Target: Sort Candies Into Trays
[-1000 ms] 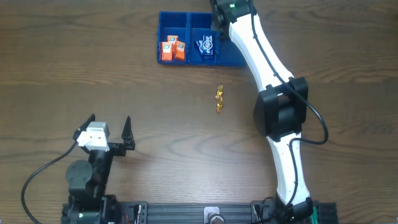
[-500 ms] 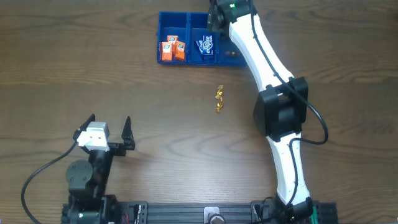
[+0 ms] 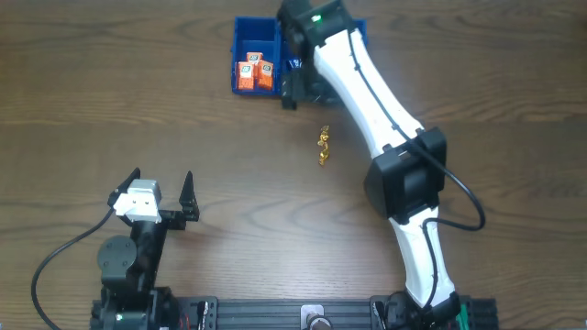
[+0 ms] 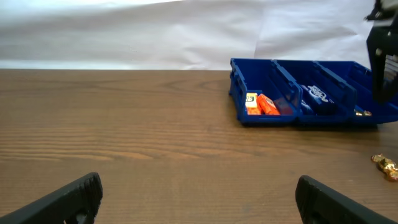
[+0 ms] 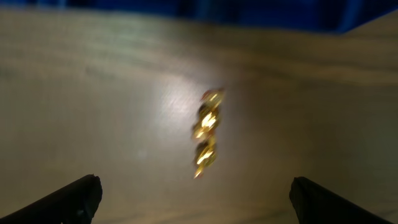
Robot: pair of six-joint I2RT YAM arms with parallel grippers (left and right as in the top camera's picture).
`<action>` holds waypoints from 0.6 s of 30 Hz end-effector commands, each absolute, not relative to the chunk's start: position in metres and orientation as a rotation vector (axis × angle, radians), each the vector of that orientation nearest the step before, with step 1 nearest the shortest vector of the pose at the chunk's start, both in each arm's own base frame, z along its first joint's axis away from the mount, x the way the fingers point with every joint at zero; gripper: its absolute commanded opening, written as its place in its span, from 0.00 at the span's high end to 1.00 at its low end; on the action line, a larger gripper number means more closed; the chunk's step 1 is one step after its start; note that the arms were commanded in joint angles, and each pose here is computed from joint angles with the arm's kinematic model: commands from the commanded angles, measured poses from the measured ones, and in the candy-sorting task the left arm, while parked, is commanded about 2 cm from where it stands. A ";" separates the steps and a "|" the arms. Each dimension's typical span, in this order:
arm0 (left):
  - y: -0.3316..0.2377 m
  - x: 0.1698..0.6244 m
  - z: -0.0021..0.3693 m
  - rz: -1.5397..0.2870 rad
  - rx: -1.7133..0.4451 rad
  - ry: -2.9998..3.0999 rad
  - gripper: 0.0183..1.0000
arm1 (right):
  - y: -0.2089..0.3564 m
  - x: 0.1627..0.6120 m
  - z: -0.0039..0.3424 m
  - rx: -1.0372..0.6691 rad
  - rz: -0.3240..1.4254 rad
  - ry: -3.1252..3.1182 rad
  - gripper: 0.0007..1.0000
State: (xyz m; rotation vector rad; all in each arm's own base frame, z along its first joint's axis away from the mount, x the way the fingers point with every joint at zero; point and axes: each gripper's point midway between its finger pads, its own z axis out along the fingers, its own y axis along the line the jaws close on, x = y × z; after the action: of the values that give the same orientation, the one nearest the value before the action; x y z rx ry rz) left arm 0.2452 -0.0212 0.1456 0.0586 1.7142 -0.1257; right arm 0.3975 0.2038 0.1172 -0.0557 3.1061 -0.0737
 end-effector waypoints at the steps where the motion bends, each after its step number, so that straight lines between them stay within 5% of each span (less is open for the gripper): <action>1: -0.024 0.244 0.129 -0.133 0.082 1.760 0.00 | 0.211 0.364 0.094 -0.065 -0.108 3.218 0.00; 9: -0.024 0.244 0.129 -0.133 0.082 1.760 0.00 | 0.202 0.331 0.031 -0.060 -0.140 3.344 0.00; 18: -0.024 0.244 0.129 -0.133 0.082 1.760 0.00 | 0.187 0.336 0.026 0.025 -0.019 3.272 0.00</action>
State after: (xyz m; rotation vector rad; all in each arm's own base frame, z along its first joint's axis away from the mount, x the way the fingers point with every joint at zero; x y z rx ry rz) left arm 0.2452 -0.0212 0.1457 0.0586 1.7138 -0.1257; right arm 0.3329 0.1966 0.0107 -0.0440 3.3043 -0.0711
